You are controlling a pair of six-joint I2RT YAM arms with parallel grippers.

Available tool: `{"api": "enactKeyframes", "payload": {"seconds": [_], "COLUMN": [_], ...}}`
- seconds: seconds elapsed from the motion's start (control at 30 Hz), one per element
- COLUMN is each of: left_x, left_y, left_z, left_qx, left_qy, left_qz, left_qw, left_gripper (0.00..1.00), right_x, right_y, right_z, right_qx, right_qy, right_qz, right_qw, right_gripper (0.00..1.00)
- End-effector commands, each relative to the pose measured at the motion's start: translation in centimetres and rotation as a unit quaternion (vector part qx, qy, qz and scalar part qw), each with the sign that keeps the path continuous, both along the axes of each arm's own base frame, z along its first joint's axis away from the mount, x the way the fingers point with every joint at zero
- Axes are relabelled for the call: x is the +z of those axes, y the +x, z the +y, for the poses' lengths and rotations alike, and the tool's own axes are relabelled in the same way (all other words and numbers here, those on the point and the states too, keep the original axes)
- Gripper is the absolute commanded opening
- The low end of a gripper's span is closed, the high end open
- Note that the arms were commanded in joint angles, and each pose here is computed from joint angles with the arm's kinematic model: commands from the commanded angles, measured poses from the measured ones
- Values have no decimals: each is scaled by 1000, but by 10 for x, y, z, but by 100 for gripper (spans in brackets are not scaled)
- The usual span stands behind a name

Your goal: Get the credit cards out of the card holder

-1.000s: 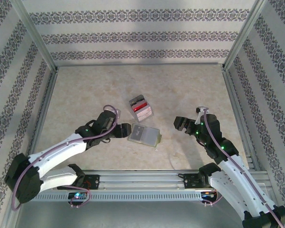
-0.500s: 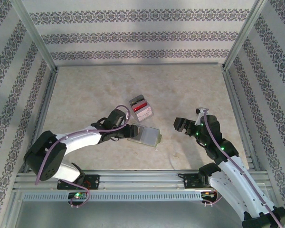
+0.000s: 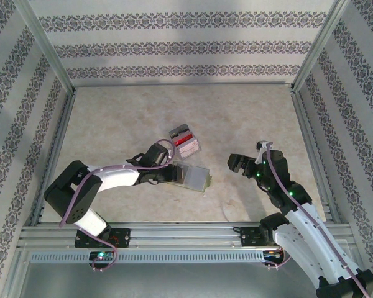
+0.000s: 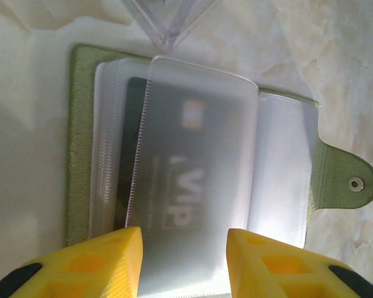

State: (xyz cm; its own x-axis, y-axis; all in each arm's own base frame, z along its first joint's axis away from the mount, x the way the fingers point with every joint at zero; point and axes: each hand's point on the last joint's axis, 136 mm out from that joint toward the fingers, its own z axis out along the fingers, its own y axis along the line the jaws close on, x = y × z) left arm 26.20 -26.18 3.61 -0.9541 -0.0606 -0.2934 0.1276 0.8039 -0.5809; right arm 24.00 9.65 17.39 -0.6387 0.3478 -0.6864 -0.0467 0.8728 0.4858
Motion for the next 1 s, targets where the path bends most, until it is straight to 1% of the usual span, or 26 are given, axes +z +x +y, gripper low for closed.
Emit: {"api": "enactKeyframes", "payload": {"seconds": [0.0,0.13,0.5,0.97], "left_x": [5,10,41,49], "left_y": [6,5,3,-7], "left_z": [-9,-22,-52,-94], "left_qx": [-16,-33,-77,-132], "left_qy": [-27,-57,-113,-133], "left_qz": [-9,-10,-43,-48], "left_qw": [999,998,990,981], "left_gripper": [40,38,37,37], "right_x": [-3,-5,-9,-11], "right_y": [0,1,5,6], "right_z": [-1,-1,2,2], "right_qx": [3,2,7,9], "right_qy": [-4,-3,-2,-7], "right_qz": [2,4,11,11], "right_qw": [1000,1000,1000,1000], "right_gripper": [98,98,98,98]}}
